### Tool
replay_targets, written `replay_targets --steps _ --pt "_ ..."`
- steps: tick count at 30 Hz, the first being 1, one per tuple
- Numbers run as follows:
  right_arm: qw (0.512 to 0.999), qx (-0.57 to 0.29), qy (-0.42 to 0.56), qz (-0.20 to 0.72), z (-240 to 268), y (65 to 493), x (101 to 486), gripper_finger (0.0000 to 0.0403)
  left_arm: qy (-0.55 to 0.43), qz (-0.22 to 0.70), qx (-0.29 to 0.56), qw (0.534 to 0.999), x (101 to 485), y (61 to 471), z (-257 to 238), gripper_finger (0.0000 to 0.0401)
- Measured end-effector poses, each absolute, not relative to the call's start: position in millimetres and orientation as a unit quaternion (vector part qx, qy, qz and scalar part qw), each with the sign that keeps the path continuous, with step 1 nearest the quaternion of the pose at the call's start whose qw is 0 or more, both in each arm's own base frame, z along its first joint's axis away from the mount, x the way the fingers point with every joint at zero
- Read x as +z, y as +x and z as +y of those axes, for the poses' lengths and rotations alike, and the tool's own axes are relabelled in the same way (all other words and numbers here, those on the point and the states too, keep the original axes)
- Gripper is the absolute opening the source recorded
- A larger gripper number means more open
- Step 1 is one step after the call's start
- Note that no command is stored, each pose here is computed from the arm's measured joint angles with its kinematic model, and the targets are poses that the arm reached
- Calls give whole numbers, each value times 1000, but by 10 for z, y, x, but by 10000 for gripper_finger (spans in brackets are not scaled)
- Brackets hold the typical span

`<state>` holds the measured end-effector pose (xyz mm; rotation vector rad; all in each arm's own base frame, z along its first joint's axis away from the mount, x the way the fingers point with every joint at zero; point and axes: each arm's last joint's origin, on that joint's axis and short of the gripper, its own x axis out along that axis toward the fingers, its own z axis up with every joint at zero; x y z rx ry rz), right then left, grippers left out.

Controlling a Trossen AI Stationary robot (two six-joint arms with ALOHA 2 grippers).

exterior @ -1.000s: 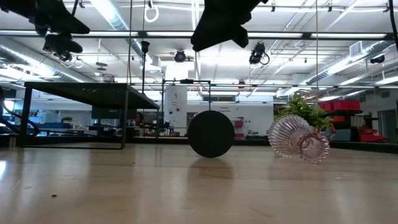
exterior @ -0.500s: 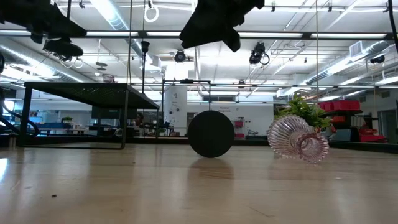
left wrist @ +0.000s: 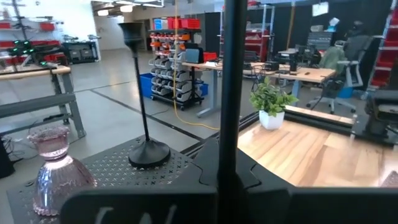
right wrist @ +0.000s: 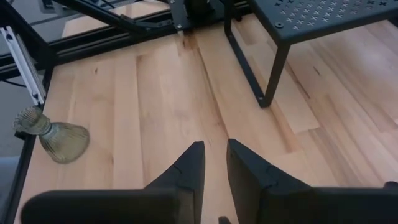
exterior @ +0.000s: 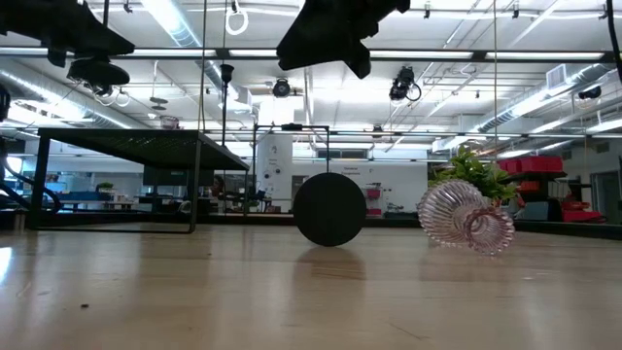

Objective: Pick & Place candle stick holders
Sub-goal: Align the right black candle holder with the other black candle holder on the shelf

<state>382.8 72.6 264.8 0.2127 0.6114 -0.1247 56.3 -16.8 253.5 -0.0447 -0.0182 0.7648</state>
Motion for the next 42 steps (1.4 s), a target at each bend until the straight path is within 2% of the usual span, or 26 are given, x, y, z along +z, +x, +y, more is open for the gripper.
replay_targets --steps 6,13,23,26,34,42 --pt "946 -61 104 301 726 3827 2647 68 -47 -22 425 904 2555 587 -110 0" --pt "946 -61 101 301 726 3827 2647 68 -75 -48 532 842 2572 611 29 0" --pt "948 -58 78 302 692 3833 2646 68 -68 -51 590 803 2567 625 106 0" --pt "949 -56 72 303 693 3833 2647 68 -29 -16 570 821 2553 633 81 0" --pt "949 -55 65 302 675 3837 2648 68 -7 -4 474 880 2549 606 -53 0" --pt "949 -55 65 302 675 3837 2648 68 -21 -10 435 900 2527 587 -95 0"
